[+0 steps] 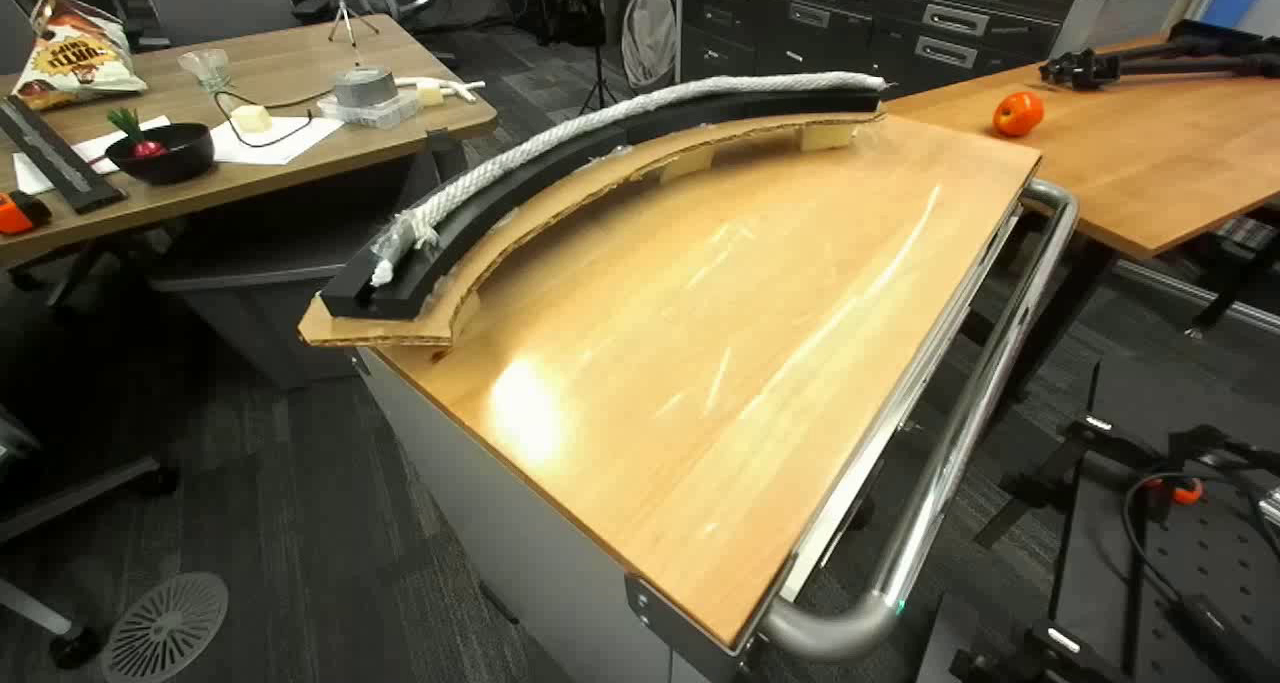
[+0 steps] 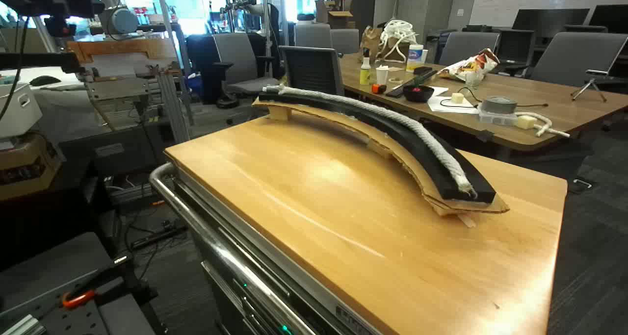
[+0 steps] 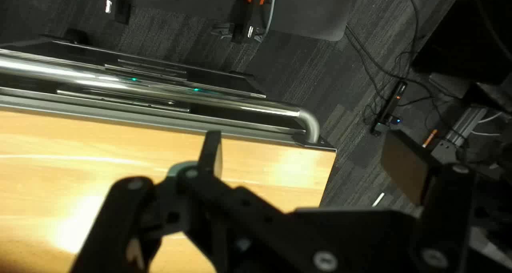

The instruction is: Remove the rope from the black object and put it on the table

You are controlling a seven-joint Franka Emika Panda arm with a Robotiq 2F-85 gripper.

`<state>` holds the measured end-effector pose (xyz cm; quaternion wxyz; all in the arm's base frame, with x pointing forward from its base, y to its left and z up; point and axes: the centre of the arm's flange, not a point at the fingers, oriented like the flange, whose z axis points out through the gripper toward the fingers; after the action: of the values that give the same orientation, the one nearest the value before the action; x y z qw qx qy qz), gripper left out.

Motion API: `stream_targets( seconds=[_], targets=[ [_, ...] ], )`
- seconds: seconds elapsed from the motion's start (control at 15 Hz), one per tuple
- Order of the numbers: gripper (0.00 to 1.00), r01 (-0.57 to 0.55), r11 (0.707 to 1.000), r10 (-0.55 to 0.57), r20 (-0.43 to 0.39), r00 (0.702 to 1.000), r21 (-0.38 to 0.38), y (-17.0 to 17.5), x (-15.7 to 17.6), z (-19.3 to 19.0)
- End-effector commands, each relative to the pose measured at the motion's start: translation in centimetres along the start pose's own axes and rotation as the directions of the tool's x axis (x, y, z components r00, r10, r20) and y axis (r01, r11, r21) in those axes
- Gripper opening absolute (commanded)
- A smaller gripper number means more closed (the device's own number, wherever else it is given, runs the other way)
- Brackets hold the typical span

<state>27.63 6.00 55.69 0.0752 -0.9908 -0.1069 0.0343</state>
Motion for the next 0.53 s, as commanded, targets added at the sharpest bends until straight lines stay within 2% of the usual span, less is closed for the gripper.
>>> stream_targets(
  seconds=[0.0, 0.47],
  targets=[
    [1.0, 0.001, 1.0, -0.001, -0.005, 1.0, 0.0, -0.03, 0.01, -0.2],
    [1.0, 0.003, 1.0, -0.003, -0.017, 1.0, -0.001, -0.11, -0.08, -0.69]
  ],
)
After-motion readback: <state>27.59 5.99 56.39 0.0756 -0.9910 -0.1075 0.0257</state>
